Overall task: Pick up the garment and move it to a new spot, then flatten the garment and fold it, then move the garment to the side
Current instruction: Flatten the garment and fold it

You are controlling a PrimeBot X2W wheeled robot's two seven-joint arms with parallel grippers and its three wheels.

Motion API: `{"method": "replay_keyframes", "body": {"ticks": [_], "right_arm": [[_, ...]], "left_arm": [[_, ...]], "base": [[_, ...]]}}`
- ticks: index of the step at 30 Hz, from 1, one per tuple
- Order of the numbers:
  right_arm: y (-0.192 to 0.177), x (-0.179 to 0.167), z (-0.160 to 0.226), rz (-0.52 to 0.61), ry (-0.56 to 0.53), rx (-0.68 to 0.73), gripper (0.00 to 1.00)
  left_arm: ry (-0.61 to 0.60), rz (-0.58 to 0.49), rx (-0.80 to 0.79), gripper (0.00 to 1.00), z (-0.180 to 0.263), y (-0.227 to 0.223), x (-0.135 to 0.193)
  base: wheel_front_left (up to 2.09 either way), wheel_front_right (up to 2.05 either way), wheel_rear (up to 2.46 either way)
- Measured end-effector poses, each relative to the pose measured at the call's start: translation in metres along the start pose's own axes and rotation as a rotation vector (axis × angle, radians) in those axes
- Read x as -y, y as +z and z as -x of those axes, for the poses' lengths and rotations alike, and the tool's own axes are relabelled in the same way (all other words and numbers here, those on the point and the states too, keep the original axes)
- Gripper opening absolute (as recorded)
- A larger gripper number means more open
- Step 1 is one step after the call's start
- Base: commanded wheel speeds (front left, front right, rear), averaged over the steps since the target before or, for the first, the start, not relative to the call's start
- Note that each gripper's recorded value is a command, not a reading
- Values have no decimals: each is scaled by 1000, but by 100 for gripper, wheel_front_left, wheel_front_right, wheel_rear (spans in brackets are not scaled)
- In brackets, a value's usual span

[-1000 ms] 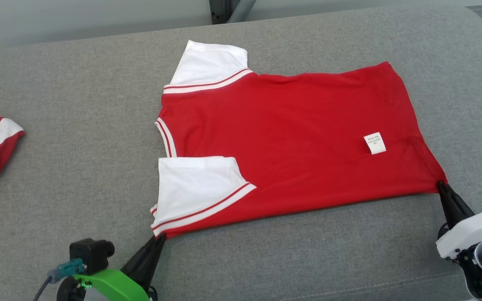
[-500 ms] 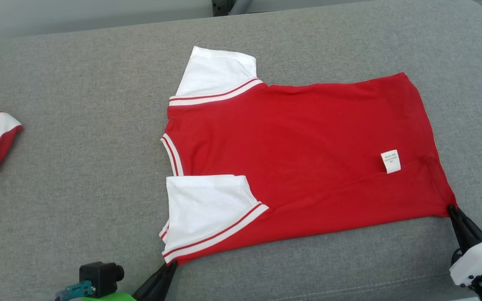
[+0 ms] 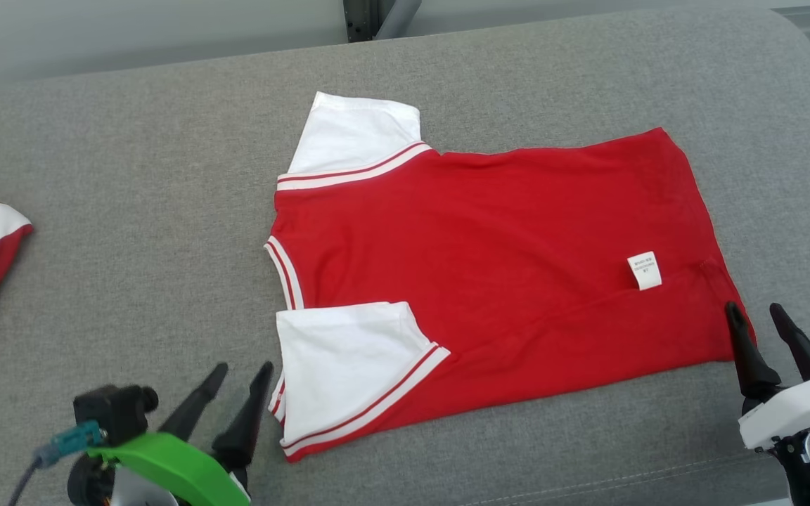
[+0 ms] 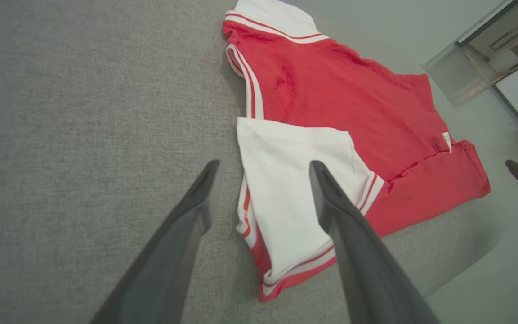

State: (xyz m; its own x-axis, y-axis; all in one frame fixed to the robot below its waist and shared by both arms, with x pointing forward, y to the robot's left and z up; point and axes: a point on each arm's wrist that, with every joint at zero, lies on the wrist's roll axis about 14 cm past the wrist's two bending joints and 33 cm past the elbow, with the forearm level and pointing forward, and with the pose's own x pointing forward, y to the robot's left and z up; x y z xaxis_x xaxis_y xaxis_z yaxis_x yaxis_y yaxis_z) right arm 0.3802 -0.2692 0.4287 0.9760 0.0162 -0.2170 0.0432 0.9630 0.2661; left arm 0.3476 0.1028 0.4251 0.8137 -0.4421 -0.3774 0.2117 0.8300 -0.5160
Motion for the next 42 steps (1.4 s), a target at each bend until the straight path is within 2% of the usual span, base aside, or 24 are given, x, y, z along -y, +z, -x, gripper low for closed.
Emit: {"method": "replay_keyframes", "body": {"ticks": [5,11,18,23,29,35,42], "right_arm": [[-2,-17,-6,9,41,6,100],[3,-30,-22,25,77,24,100],[5,-31,-37,31,73,38,100],[2,-34,-44,42,77,36,100],[2,-40,-52,52,90,46,100],[4,-36,-55,61,77,52,100],[3,-29,-52,69,50,50,100]], "left_arm": [[-59,-127,99,100,-31,71,7],[-78,-269,104,100,-73,139,8],[-89,-308,6,100,-135,175,14],[-71,-345,-76,100,-179,181,16],[-19,-406,-241,100,-221,159,5],[30,-432,-366,100,-251,134,-9],[58,-449,-430,100,-276,116,-20]], "base": [[0,0,0],[0,0,0],[0,0,0],[0,0,0],[0,0,0],[0,0,0],[0,0,0]]}}
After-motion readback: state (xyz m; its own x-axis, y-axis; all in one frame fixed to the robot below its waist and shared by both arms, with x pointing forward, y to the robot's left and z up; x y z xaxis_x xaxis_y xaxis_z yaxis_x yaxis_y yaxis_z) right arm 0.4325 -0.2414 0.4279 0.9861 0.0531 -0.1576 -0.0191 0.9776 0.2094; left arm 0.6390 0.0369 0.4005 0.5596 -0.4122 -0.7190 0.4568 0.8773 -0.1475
